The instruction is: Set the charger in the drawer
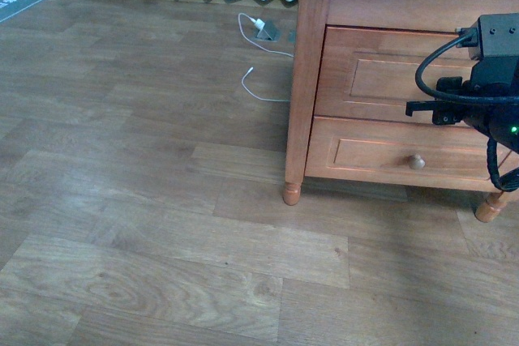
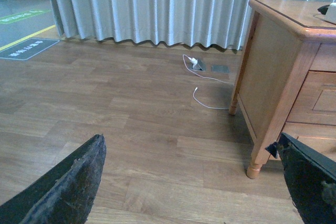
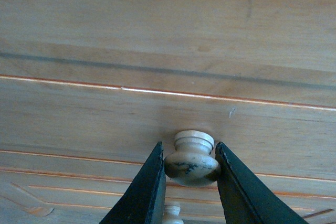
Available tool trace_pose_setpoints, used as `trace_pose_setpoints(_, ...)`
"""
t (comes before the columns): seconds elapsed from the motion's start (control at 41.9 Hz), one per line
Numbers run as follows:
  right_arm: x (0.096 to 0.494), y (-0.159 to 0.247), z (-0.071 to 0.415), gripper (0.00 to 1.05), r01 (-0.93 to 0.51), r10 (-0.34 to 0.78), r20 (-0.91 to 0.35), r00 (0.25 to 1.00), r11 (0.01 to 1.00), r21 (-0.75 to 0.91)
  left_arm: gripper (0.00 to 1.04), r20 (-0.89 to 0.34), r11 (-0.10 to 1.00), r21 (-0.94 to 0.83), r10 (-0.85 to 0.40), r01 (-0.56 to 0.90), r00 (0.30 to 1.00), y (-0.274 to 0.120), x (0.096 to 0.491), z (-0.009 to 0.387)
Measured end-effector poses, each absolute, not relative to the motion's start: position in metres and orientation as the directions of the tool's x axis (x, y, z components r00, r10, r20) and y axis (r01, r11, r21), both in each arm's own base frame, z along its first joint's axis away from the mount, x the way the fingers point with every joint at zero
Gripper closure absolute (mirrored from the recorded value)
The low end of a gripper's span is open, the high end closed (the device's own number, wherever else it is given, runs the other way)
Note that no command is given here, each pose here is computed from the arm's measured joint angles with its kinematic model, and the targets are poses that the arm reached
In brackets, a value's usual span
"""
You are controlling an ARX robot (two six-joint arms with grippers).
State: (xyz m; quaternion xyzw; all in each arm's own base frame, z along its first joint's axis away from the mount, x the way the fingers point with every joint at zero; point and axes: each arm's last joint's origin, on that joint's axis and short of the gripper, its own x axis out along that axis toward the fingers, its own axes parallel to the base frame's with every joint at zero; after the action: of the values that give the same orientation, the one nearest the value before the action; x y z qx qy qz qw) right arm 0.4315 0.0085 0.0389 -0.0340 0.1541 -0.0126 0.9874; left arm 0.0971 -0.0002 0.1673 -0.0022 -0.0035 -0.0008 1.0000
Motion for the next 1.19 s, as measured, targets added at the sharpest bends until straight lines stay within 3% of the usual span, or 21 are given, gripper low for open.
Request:
trace_pose_setpoints(0.286, 0.409, 0.007, 0.037, 0.81, 0.000, -0.017, -0.296, 0.955, 0.998, -0.056, 0.06, 0.007, 1.000, -0.005, -0.002, 0.002, 1.000, 0.000, 0.097, 0.167)
trace_pose_setpoints(0.907, 0.305, 0.005, 0.026, 0.81, -0.022, 0.031, -0.312, 0.950, 0.999, 0.032, 0.06, 0.007, 1.000, -0.005, -0.002, 0.002, 1.000, 0.000, 0.097, 0.167)
trace_pose_setpoints(1.193, 0.304, 0.005, 0.026, 0.81, -0.024, 0.031, -0.312, 0.950, 0.999, 0.025, 0.06, 0.007, 1.000, -0.004, -0.002, 0.002, 1.000, 0.000, 0.097, 0.167)
